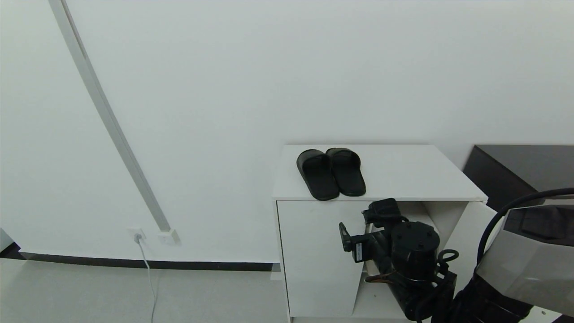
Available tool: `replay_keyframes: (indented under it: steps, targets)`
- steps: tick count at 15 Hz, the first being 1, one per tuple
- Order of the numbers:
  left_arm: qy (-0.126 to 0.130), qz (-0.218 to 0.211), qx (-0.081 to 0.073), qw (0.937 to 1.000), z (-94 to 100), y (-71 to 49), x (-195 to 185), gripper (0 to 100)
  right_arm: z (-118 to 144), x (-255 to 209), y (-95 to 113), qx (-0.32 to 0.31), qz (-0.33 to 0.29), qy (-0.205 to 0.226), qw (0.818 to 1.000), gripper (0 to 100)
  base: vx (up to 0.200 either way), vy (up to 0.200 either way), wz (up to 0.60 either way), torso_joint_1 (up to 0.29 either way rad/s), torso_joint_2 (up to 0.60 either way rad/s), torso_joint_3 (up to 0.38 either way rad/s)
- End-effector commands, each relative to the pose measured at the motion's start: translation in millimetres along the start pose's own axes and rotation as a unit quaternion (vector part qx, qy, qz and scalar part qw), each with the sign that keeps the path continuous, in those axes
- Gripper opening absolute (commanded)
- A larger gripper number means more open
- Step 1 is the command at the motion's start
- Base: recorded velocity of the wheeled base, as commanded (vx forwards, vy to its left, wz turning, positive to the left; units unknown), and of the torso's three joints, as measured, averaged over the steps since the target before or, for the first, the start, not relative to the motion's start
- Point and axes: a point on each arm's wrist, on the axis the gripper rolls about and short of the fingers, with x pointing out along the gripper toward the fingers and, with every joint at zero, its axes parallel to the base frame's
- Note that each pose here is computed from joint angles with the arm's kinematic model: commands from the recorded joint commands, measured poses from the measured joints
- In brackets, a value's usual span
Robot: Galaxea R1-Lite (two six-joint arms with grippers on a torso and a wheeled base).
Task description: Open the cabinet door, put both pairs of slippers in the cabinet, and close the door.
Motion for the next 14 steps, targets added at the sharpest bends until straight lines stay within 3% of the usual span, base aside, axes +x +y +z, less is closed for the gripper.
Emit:
replay_keyframes:
  steps: [1, 6, 9, 14]
  targets:
    - [0.001, 0.000, 0.000, 1.0000, 0.0, 0.0, 0.1, 0, -0.2, -0.2, 0.4, 0.001, 0.006, -0.002, 1.000, 100, 0.000, 0.000, 0.00, 0.183, -0.41, -0.212]
    - [0.001, 0.000, 0.000, 1.0000, 0.0, 0.0, 0.1, 0, 10.7, 7.0, 6.2, 0.005, 0.014, -0.018, 1.000, 100, 0.000, 0.000, 0.00, 0.168, -0.37, -0.203]
    - [0.001, 0.000, 0.000, 1.0000, 0.0, 0.0, 0.1, 0, 38.4, 9.7, 7.7, 0.018, 0.014, -0.016, 1.000, 100, 0.000, 0.000, 0.00, 0.041, -0.10, -0.047]
    - [0.001, 0.000, 0.000, 1.0000, 0.0, 0.0, 0.1, 0, 112.2, 13.9, 12.6, 0.046, 0.009, 0.040, 0.998, 100, 0.000, 0.000, 0.00, 0.000, 0.00, 0.000]
